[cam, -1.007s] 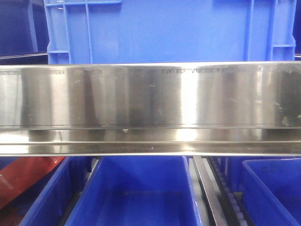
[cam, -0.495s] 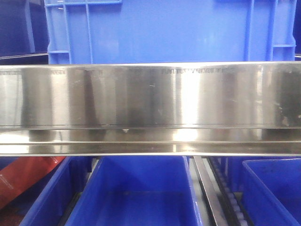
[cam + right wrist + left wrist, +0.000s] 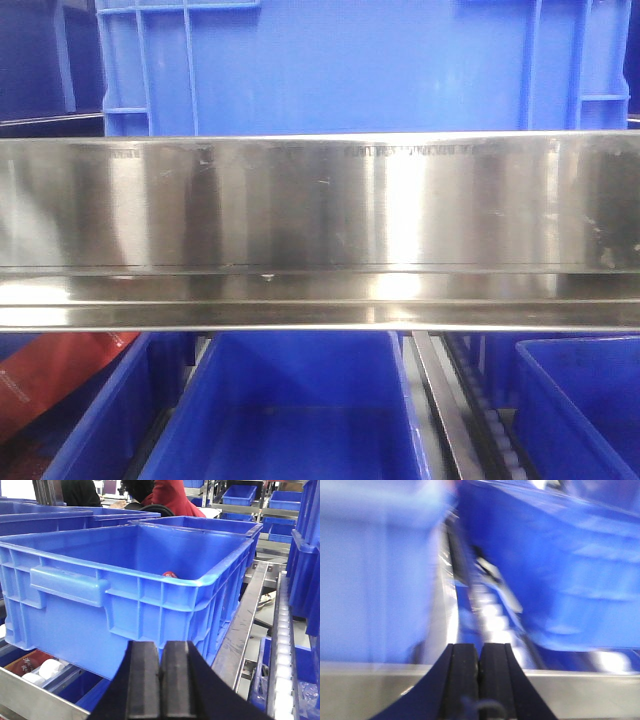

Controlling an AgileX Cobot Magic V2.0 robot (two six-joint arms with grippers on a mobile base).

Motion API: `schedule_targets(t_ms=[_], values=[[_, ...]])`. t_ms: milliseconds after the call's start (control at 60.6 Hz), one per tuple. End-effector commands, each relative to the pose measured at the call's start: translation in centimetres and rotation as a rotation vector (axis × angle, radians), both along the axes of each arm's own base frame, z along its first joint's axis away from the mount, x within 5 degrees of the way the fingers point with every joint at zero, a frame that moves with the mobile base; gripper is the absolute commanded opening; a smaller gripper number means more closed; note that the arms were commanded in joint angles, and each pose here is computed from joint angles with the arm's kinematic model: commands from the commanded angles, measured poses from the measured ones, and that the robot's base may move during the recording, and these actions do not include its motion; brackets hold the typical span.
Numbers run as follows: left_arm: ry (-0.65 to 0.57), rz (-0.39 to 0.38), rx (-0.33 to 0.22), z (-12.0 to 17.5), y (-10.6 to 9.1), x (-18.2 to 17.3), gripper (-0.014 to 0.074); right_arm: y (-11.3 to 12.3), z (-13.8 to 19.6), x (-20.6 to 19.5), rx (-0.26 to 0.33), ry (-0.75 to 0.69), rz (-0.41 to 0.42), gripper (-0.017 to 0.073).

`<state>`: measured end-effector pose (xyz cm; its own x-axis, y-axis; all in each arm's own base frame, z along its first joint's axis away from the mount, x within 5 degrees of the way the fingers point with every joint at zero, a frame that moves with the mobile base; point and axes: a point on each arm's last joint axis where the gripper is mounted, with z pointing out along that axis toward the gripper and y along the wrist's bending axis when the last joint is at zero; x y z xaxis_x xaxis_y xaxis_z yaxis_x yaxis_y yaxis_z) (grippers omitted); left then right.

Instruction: Place cylindrical capacitor in blue bin on shelf

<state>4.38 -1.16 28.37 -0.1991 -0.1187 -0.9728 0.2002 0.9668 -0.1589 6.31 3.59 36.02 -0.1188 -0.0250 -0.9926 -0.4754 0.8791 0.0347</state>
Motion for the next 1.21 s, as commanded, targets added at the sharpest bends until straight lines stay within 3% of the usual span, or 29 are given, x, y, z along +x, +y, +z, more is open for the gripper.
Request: schedule_targets(t_ms=[0,83,248,314,545,1189], values=[[-0.117,0.027,0.056,-1.9,0.3,0.3,-0.0111,-0.1,0.2,0.0,-0.001,-0.03,-0.007,-0.0162],[-0.188,0.028,0.102,-3.9,0.2,0.7,-0.0111,-0.1,0.2,0.0,-0.001,-0.03,-0.007,-0.0162],[-0.242,0.019,0.088,-7.2,0.0,1.3,-0.0111,-0.1,0.2,0.0,-0.001,-0.03,-0.007,-0.0162],[-0.297,0.033,0.057,-6.8,0.0,1.3,-0.0111,-0.1,0.2,0.0,-0.001,-0.03,-0.007,-0.0162],[-0.289,0.116,0.062,-6.9,0.5,1.2,-0.0111,-0.1,0.2,0.0,-0.001,-0.03,-0.007,-0.0162],[-0.289,0.122,0.064,-6.9,0.6,1.2,-0.0111,-0.1,0.2,0.0,0.0,-0.033,-0.007,-0.0162]])
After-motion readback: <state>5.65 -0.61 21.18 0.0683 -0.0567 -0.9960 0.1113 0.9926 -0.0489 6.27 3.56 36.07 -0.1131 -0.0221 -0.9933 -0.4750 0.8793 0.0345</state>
